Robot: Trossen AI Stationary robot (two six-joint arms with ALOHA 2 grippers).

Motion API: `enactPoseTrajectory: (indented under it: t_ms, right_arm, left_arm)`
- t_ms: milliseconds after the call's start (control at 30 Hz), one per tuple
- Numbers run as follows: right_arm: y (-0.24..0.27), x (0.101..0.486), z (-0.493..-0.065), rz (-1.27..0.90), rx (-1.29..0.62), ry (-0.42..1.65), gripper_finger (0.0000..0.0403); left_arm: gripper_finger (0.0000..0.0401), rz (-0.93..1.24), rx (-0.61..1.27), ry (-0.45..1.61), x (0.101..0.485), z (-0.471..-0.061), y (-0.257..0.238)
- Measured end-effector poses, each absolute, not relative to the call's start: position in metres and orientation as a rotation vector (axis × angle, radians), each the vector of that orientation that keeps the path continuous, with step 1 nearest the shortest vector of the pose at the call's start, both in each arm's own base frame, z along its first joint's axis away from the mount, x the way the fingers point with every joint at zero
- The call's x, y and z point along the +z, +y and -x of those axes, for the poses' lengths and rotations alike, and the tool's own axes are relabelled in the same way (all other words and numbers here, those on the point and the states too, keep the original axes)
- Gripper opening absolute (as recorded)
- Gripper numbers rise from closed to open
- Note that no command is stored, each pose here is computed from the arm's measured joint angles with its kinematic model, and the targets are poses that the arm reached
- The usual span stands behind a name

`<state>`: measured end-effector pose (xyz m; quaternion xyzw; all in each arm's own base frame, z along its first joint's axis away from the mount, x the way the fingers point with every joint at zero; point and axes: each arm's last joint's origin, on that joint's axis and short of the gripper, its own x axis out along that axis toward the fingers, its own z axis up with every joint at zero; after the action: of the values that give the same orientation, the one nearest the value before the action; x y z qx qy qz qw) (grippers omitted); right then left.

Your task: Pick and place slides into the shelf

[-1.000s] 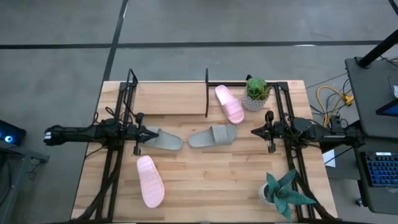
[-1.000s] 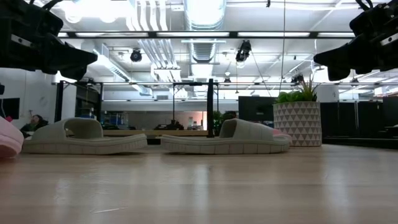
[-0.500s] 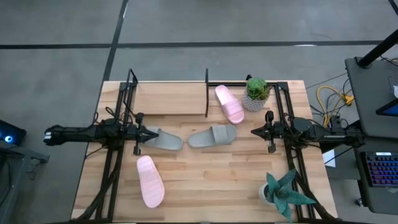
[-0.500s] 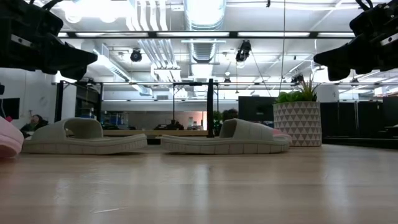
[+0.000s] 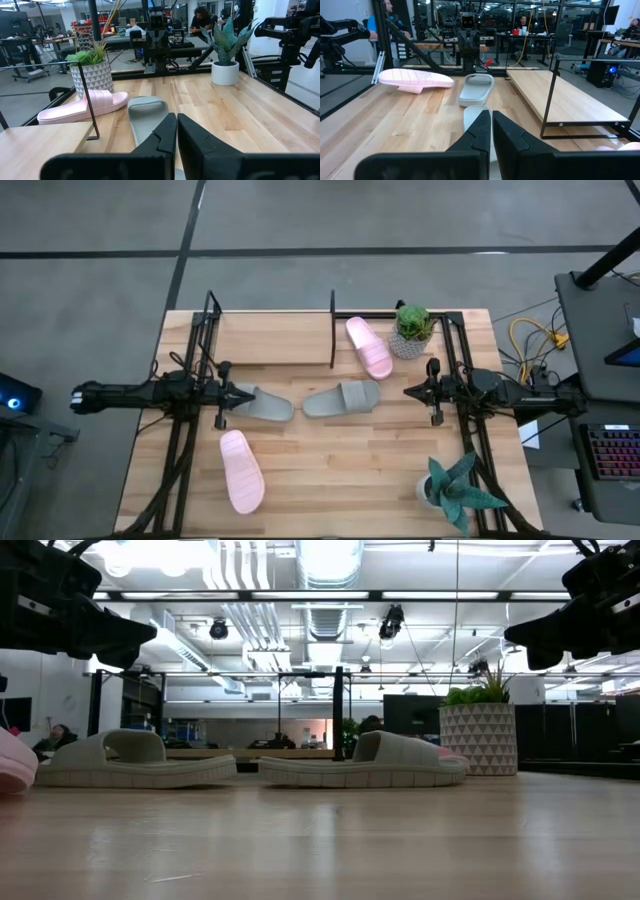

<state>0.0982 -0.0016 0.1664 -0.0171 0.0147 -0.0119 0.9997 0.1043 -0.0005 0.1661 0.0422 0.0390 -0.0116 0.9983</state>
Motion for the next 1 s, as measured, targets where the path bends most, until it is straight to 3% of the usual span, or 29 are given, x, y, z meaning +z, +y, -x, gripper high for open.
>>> enactPoseTrajectory:
  t_ms: [1000]
  right_arm:
    - [-0.0018, 0.1727, -0.0984, -0.022, -0.028, -0.039, 0.0009]
  left_arm:
    - [0.0, -0.084, -0.023, 0.077, 0.1662, -0.1043, -0.0005]
